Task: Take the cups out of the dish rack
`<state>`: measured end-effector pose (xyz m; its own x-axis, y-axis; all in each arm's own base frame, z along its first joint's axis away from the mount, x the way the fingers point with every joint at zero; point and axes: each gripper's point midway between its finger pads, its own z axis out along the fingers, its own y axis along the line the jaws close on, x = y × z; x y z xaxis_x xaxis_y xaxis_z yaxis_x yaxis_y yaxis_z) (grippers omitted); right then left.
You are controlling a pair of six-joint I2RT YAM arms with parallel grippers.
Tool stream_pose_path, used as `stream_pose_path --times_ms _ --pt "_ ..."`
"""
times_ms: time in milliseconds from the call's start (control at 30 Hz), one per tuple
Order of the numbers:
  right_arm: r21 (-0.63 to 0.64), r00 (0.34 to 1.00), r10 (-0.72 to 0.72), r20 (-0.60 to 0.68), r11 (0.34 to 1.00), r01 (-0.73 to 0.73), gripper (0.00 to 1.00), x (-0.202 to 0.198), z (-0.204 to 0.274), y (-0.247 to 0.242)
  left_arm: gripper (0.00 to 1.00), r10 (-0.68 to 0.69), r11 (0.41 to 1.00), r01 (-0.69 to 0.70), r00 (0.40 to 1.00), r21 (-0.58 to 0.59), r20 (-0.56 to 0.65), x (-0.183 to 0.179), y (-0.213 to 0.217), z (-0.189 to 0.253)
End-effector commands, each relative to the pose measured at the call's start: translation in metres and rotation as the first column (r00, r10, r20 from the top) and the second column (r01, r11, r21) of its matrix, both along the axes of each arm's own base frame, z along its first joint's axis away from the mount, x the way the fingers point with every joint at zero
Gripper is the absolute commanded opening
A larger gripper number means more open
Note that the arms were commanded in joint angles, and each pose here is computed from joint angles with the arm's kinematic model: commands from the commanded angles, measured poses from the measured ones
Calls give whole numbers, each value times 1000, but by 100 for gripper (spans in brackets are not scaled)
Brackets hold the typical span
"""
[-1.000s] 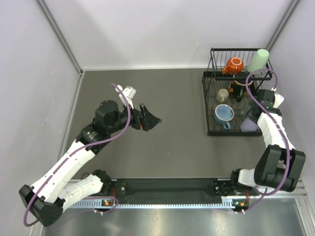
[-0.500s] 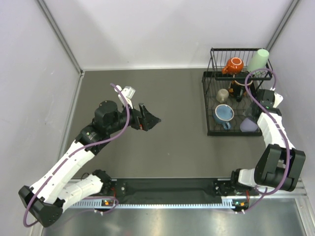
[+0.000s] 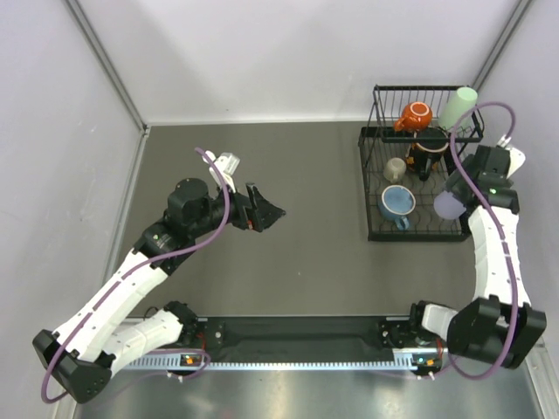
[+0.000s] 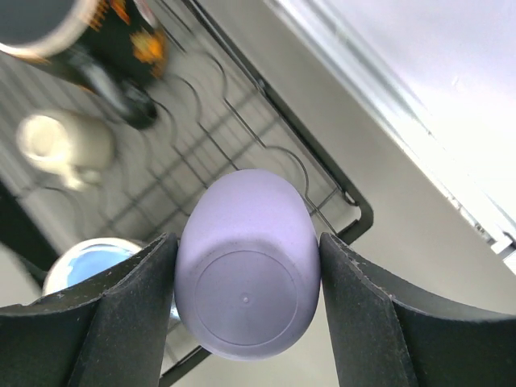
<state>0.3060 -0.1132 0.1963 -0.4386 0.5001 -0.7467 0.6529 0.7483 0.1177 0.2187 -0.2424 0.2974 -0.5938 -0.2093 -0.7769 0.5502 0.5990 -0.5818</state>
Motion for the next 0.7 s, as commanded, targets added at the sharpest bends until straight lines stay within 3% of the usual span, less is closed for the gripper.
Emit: stream_pose_path --times_ms 0,133,333,433,467,600,667 --pt "-19 993 -7 119 1000 10 0 -6 56 0 98 -6 999 9 998 -50 63 0 -2 30" --pt "-6 982 17 190 1000 -16 0 -13 84 10 98 -17 998 20 998 -57 59 -1 -3 34" --pt "123 908 226 352 951 -285 0 -7 117 68 97 -47 996 51 997 -71 61 -5 -7 40" --pt "216 812 347 469 847 -486 0 -4 129 113 97 -67 993 72 996 -90 55 -7 -11 44" --pt "258 762 399 510 774 -578 0 -9 128 136 97 -72 992 78 996 -99 60 -8 -12 47" --pt "315 636 456 623 598 -737 0 -22 137 187 96 -112 983 117 993 -138 44 -12 -19 51" --pt "313 597 450 664 558 -768 0 -26 139 204 96 -131 977 135 991 -167 32 -14 -23 53"
